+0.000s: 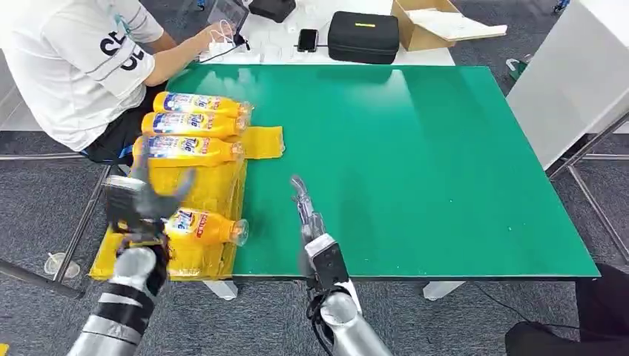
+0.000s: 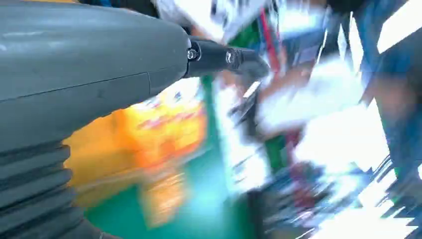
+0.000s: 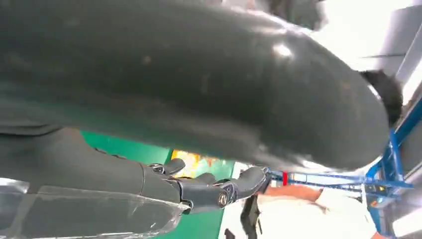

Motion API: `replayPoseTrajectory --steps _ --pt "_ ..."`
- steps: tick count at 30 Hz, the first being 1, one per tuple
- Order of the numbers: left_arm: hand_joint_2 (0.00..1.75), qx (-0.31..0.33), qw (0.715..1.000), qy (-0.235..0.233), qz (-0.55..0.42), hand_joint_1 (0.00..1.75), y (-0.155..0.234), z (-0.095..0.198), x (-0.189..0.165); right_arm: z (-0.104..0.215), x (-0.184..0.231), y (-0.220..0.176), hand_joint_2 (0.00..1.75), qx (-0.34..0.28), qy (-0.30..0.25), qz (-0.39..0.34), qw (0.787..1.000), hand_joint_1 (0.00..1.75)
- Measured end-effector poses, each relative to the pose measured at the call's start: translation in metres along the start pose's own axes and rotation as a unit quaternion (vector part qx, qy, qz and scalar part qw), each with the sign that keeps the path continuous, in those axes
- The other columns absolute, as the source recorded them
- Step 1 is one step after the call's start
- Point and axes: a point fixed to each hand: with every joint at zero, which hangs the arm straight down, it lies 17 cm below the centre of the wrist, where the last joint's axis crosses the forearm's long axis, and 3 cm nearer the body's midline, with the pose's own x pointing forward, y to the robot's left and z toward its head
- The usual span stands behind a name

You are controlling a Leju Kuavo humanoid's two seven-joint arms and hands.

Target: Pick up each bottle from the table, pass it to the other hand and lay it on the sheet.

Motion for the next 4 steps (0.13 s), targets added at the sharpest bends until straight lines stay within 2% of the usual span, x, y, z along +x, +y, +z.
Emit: replayPoseTrajectory --steps 4 --pt "1.75 0.101 0.992 -0.063 0.034 0.0 0.042 -0.025 0.055 0.006 -0.003 -0.002 0.0 -0.004 -0.001 0.016 1.0 0.0"
